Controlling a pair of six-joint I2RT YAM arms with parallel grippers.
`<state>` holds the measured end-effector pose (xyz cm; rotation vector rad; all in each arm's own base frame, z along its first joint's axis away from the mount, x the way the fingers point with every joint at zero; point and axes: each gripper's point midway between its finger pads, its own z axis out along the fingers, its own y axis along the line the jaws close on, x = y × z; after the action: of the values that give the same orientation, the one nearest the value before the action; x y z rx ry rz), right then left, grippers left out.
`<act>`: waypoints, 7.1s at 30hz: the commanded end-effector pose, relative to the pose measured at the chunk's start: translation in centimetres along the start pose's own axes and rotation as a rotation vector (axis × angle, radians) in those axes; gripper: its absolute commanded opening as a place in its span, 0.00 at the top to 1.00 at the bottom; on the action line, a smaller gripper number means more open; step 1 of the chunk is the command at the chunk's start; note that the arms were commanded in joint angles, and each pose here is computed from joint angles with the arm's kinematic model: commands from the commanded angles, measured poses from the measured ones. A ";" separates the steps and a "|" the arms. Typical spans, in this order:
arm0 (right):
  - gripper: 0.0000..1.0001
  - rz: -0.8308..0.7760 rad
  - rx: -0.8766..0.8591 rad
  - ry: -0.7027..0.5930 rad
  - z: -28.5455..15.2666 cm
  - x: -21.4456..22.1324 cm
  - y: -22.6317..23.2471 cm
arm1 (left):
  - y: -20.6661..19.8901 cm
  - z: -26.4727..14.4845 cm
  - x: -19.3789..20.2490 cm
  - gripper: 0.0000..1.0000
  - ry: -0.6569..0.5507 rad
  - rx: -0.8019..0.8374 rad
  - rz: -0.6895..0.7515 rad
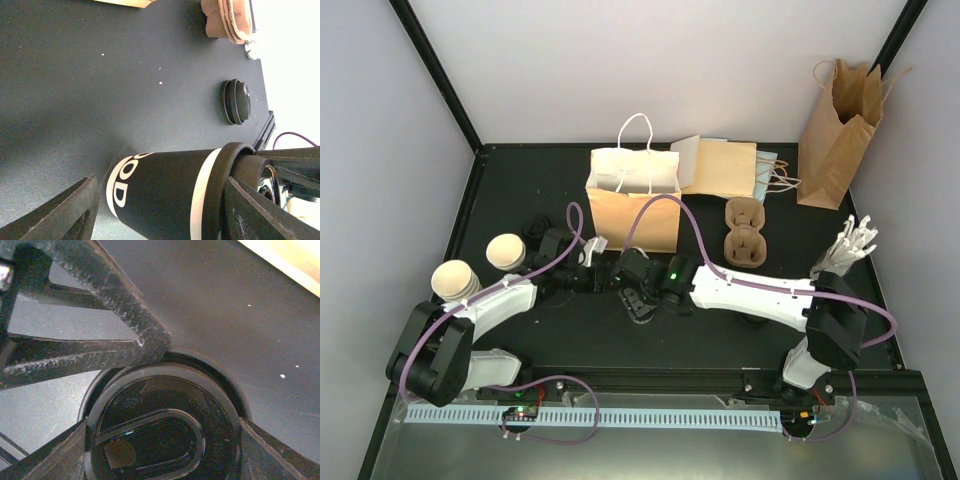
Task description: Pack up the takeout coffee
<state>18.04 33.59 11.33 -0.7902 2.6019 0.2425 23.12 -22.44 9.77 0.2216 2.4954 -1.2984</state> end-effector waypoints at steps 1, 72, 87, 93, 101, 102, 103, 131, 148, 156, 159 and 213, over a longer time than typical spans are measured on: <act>0.30 -0.055 -0.095 0.478 3.4 11.5 1.4 | -1.0 0.1 -0.1 0.29 0.023 0.029 0.028; 0.28 -0.106 -0.080 0.621 4.7 15.2 1.3 | -1.0 0.2 0.3 0.28 0.036 0.032 0.038; 0.28 -0.180 0.107 0.761 3.6 14.6 -0.8 | -0.9 0.2 0.2 0.28 0.034 0.026 0.042; 0.28 -0.181 0.206 0.604 4.4 11.9 -2.0 | -0.8 0.2 0.2 0.28 0.035 0.014 0.042; 0.28 -0.177 0.167 0.535 4.8 10.6 -1.2 | -0.6 0.1 0.1 0.27 0.039 -0.011 0.033; 0.28 -0.176 0.162 0.527 4.7 10.5 -1.1 | -0.5 0.1 0.1 0.27 0.039 -0.022 0.030; 0.28 -0.178 0.155 0.517 4.6 10.3 -1.0 | -0.5 0.0 0.0 0.26 0.037 -0.032 0.030; 0.28 -0.222 0.149 0.345 4.4 7.0 -1.4 | -3.1 -6.6 2.1 0.20 -0.083 -0.136 -0.013; 0.27 -0.233 0.068 0.354 4.5 9.1 -1.3 | -5.6 -6.7 3.7 0.20 -0.046 0.028 0.119; 0.27 -0.129 0.059 0.330 2.1 9.9 -2.3 | -6.3 -6.3 2.5 0.19 -0.024 0.031 0.166; 0.27 -0.081 0.061 0.326 1.5 9.7 -2.2 | -5.7 -6.2 2.4 0.18 -0.013 0.002 0.147; 0.27 -0.116 0.071 0.212 -0.6 4.1 -5.0 | -10.5 -16.0 -9.9 0.08 -0.471 -0.318 0.188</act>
<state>17.96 29.27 12.12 -0.9278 2.6749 0.1289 23.88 -15.93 26.83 0.1183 2.2325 -0.8026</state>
